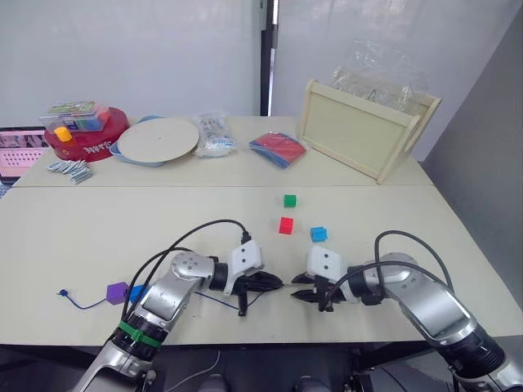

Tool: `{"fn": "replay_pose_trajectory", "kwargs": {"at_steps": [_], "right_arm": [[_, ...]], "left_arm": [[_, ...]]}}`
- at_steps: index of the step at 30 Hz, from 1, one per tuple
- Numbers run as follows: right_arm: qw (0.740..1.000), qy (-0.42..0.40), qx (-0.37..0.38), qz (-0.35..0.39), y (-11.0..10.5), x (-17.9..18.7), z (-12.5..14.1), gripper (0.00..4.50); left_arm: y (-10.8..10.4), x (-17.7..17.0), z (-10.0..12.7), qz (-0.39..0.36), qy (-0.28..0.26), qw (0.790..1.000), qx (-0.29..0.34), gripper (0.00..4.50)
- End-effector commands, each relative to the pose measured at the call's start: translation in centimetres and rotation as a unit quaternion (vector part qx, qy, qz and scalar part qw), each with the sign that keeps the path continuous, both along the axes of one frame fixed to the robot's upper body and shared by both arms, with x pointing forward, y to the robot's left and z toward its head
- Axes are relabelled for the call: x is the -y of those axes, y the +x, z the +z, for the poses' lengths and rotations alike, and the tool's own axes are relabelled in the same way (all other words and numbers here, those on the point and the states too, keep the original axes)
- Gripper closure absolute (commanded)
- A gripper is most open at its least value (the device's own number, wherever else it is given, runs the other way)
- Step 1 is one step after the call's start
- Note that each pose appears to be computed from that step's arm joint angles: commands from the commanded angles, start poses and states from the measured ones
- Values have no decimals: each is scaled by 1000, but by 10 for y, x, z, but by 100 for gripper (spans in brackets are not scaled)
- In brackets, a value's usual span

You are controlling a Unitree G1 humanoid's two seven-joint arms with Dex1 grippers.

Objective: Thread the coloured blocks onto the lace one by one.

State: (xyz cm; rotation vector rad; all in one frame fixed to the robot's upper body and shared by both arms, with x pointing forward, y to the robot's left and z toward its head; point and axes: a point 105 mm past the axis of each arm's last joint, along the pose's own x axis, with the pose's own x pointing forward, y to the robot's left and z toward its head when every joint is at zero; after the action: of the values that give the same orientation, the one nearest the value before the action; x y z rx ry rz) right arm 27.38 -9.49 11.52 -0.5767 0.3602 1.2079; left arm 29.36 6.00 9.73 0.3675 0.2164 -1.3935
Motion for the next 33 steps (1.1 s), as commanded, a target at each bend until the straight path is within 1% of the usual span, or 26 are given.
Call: {"fn": "replay_pose_trajectory", "kwargs": {"at_steps": [1,2,3,5,6,8,9,10,12,15,18,21,23,26,28,32,33], "right_arm": [[997,61,28,-48,3,9,26,143],[995,73,28,-61,3,12,28,117],[993,86,26,-80,3,17,29,75],[981,131,27,-139,2,29,30,8],[969,154,39,-191,6,38,29,8],[949,178,55,-254,9,48,25,8],[933,193,74,-296,13,52,24,8],[920,204,85,-323,14,55,24,8],[886,229,101,-390,18,57,19,8],[856,243,110,-443,22,47,8,8],[832,253,122,-479,34,30,0,8],[806,259,138,-515,50,26,-4,8],[798,255,148,-525,60,24,-7,8],[776,246,157,-559,79,30,-13,8],[776,244,160,-559,89,28,-15,8],[772,254,163,-560,98,26,-15,8],[772,256,162,-559,98,25,-15,58]], "left_arm": [[-2,-13,13,3,-17,1000,6,450],[-3,-15,13,4,-17,1000,4,450],[-5,-19,14,5,-18,1000,2,450],[-9,-30,18,15,-28,999,-5,450],[-11,-37,21,23,-34,999,-10,450],[-14,-45,24,32,-40,999,-13,450],[-15,-50,24,39,-40,998,-15,450],[-16,-53,24,44,-39,998,-16,450],[-17,-56,23,56,-39,997,-18,450],[-17,-57,24,67,-41,997,-17,450],[-15,-57,24,71,-41,997,-15,450],[-14,-55,25,71,-41,997,-14,450],[-14,-55,25,72,-41,996,-13,450],[-12,-55,25,74,-38,996,-11,450],[-12,-55,25,75,-39,996,-12,450],[-12,-55,25,77,-39,996,-13,450],[-12,-55,24,77,-38,996,-13,450]]}}
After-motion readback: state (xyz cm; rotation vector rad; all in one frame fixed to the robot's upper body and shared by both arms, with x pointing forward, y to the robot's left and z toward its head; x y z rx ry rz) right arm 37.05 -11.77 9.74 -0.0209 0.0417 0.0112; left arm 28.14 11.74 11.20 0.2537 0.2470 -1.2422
